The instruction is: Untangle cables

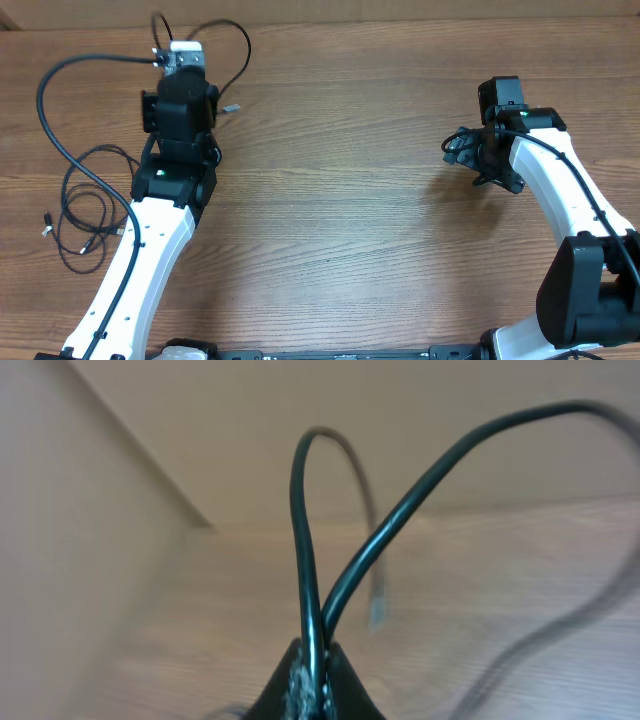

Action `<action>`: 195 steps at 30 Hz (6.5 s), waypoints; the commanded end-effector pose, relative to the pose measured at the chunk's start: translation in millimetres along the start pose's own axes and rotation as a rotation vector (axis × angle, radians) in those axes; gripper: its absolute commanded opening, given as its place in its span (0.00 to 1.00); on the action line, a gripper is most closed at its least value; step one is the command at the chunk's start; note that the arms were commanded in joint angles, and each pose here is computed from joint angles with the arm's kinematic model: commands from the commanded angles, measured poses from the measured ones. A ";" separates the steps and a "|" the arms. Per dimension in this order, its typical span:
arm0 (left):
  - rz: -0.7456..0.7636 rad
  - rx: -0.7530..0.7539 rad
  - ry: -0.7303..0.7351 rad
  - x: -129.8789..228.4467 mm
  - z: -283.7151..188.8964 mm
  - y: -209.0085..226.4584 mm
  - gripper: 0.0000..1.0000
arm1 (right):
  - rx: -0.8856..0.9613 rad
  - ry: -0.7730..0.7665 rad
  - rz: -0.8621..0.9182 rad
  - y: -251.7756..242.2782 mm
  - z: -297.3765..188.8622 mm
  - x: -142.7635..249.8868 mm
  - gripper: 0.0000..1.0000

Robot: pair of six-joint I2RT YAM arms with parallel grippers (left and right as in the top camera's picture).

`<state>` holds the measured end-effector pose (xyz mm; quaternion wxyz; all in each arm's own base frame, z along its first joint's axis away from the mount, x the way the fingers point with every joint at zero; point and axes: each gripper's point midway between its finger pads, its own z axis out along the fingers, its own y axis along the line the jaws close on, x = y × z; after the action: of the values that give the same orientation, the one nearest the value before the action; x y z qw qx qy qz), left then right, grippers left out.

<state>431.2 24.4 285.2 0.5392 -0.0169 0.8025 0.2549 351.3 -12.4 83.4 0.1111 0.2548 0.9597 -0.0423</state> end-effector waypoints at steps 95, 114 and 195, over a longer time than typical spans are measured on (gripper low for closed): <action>-0.333 0.963 0.839 244.0 16.7 -157.6 0.93 | 0.016 0.000 -0.005 -1.9 2.7 1.0 1.00; -0.253 0.895 0.991 259.8 -16.0 -176.1 1.00 | 0.016 0.000 -0.005 -1.9 2.7 1.0 1.00; -0.132 0.797 0.834 213.3 -53.6 -157.1 1.00 | 0.016 0.000 -0.004 -1.9 2.7 1.0 1.00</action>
<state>345.1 -83.4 55.7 0.1606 0.0436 0.9770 -0.1333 351.2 -12.4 83.3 0.1108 0.2546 0.9597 -0.0422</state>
